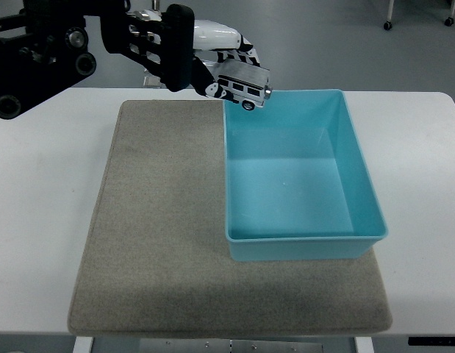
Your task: Left hand put the white car in the blue box
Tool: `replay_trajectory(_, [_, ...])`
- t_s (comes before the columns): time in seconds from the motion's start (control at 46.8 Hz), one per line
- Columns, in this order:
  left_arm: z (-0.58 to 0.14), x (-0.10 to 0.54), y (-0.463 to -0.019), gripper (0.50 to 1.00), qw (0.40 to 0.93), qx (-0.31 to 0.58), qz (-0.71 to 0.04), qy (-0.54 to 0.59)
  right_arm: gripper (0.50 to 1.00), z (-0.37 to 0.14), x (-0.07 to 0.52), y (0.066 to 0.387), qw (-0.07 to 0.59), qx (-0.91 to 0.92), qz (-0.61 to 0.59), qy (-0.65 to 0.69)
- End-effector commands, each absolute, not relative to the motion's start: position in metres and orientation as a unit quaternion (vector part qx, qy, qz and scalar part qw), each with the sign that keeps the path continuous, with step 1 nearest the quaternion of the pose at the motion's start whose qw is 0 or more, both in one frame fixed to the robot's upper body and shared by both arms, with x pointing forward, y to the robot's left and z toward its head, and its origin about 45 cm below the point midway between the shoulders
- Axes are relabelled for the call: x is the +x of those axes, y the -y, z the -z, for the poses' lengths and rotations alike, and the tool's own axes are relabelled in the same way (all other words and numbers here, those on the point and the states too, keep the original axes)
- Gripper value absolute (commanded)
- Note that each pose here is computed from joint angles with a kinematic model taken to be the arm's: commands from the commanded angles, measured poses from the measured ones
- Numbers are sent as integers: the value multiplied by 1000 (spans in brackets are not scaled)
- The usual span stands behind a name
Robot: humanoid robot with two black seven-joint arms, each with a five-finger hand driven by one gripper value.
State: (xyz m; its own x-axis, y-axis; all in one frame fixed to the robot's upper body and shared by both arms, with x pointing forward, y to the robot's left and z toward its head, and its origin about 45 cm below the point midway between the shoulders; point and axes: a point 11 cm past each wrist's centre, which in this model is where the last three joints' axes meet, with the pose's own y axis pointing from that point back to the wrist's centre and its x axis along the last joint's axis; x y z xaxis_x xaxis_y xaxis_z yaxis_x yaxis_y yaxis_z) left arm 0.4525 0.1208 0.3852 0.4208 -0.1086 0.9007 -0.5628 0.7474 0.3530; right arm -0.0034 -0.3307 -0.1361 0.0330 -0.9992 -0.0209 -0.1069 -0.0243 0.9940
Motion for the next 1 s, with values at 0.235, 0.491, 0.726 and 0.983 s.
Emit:
replay_trajectory(0.235, [-325, 442, -70, 500, 806, 325, -112, 482, 936, 136, -3, 331, 474, 539, 470, 513])
replay_trajectory(0.491, [-297, 431, -57, 508, 824, 320, -99, 457, 936, 136, -2, 331, 474, 540, 470, 513])
replay_trajectory(0.726, [-273, 424, -60, 846, 829, 335, -83, 441, 936, 136, -3, 331, 474, 539, 470, 513])
replay_trajectory(0.983, [-276, 426, -60, 1000, 832, 320, -106, 440, 936, 136, -3, 331, 475, 540, 470, 512])
